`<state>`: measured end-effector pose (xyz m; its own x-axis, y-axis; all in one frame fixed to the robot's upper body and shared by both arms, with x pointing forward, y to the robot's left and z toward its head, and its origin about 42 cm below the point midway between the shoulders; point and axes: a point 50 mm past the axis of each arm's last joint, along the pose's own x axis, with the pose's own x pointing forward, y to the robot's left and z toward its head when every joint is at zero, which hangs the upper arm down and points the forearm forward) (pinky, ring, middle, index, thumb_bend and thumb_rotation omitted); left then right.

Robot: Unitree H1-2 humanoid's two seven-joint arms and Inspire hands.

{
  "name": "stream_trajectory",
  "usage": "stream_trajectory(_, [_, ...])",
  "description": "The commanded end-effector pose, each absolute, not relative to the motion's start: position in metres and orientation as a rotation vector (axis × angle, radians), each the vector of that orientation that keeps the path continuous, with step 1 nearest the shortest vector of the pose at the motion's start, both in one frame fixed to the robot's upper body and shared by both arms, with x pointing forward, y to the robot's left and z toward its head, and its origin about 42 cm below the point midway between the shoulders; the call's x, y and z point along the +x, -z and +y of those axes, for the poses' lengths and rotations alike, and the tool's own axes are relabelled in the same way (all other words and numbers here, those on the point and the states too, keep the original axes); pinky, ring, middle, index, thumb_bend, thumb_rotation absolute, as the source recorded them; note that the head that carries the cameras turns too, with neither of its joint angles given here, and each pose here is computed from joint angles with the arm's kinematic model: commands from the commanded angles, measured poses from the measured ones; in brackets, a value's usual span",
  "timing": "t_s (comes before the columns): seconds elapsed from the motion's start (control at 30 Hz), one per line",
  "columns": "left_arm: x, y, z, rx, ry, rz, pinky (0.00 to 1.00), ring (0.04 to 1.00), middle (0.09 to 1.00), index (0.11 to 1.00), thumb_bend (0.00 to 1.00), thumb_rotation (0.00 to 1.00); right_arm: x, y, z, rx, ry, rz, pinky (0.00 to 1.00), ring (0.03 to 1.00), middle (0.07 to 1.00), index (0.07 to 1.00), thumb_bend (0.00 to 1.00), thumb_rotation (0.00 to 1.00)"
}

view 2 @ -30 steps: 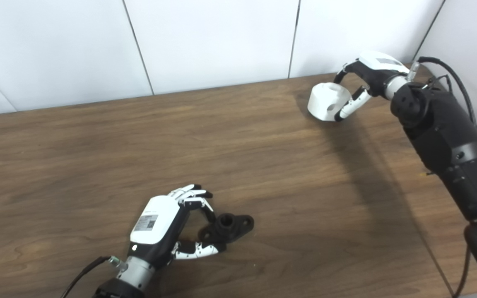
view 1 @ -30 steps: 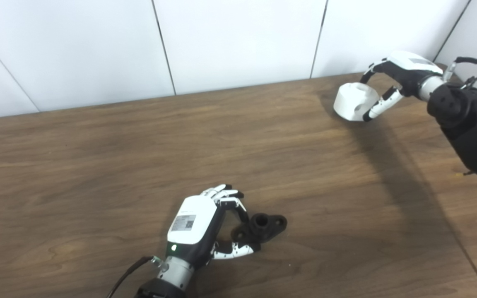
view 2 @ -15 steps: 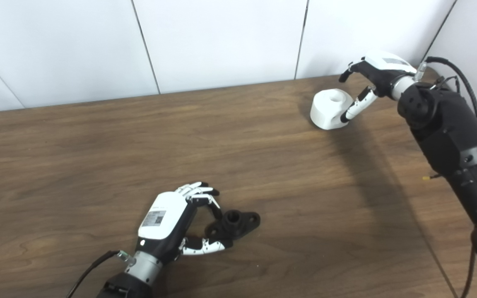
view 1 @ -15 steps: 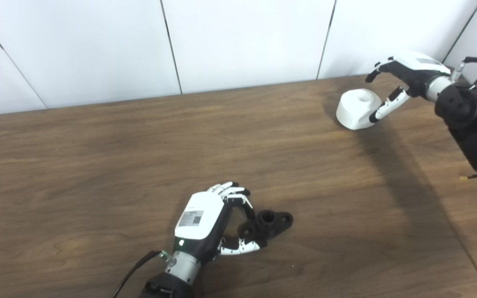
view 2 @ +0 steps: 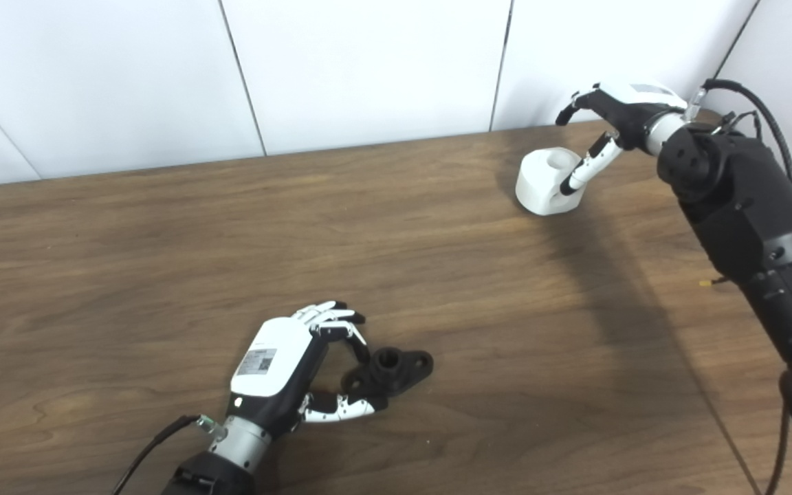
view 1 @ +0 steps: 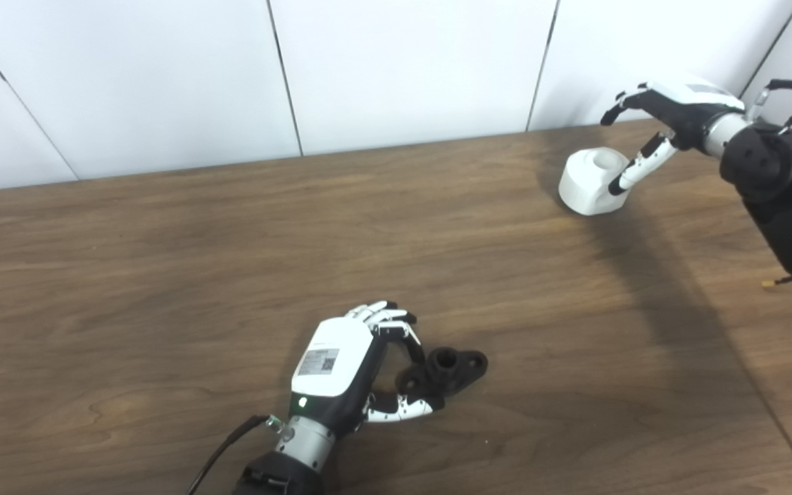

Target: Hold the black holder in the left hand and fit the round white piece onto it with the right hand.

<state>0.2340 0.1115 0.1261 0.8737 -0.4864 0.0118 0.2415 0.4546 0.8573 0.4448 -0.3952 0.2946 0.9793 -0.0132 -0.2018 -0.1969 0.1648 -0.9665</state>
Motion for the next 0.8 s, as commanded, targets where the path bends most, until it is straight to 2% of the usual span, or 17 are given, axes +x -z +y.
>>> stream_trajectory(0.0, [0.225,-0.097,0.119,1.047,0.522,-0.112,0.84,0.871,0.78,0.487,0.52,0.05,0.452,-0.332,-0.398,-1.438,-0.071,0.117,1.0,1.0,0.94,0.791,0.94,0.23])
stream_trajectory(0.3, [0.225,-0.098,0.121,1.048,0.526,-0.106,0.83,0.873,0.782,0.487,0.52,0.05,0.455,-0.325,-0.399,-1.472,-0.1,0.16,1.0,1.0,0.94,0.79,0.95,0.24])
stream_trajectory(0.77, [0.226,-0.094,0.125,1.04,0.526,-0.091,0.81,0.879,0.788,0.487,0.52,0.05,0.456,-0.314,-0.399,-1.489,-0.119,0.152,1.0,1.0,0.931,0.8,0.95,0.22])
